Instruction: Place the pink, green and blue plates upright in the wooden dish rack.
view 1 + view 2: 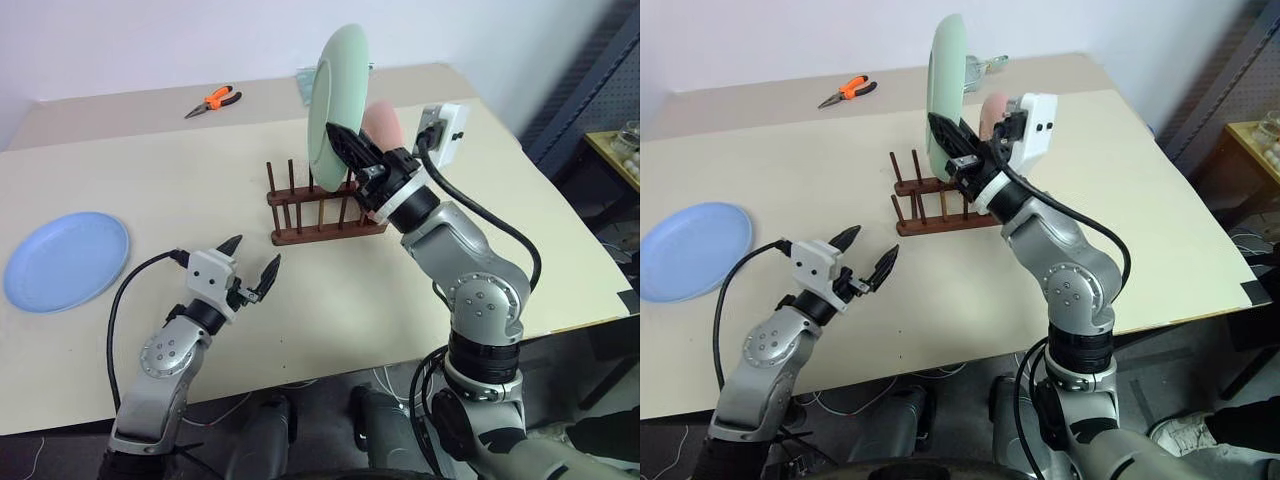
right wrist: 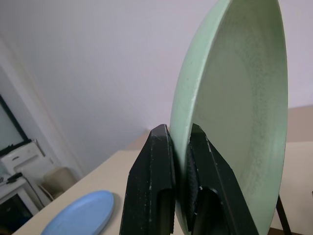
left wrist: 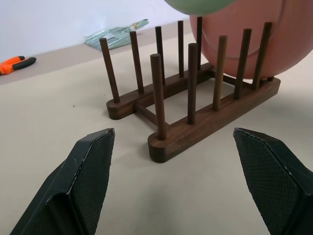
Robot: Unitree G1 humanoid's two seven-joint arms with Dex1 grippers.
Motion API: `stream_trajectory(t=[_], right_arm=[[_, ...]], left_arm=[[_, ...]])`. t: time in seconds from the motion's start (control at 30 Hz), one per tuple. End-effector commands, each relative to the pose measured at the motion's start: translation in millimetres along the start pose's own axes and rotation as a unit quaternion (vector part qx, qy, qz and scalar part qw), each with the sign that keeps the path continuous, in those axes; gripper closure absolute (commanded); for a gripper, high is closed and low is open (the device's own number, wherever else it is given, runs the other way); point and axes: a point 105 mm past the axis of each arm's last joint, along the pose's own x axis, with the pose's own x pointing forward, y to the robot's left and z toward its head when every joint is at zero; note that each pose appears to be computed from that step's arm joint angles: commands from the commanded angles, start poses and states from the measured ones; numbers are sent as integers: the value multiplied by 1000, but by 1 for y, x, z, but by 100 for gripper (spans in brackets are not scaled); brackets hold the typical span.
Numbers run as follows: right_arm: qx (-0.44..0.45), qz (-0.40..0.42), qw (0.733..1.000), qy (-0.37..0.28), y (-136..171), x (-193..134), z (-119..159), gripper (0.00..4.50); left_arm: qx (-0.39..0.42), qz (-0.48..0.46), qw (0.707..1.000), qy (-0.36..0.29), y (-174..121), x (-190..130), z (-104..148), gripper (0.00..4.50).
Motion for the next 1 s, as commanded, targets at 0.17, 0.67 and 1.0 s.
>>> stream_trajectory(t=[0.17,0.67,1.0], right_arm=[[-14,-3,999,29,-5,-1,-10,450],[-273,33,959,67,-14,7,-7,90],[-489,137,862,3,17,13,20,35]], left_arm=[[5,-21,999,-24,-8,3,13,51],[-21,-2,1000,-14,-1,0,9,0],[-61,353,933,-34,117,-30,16,0]])
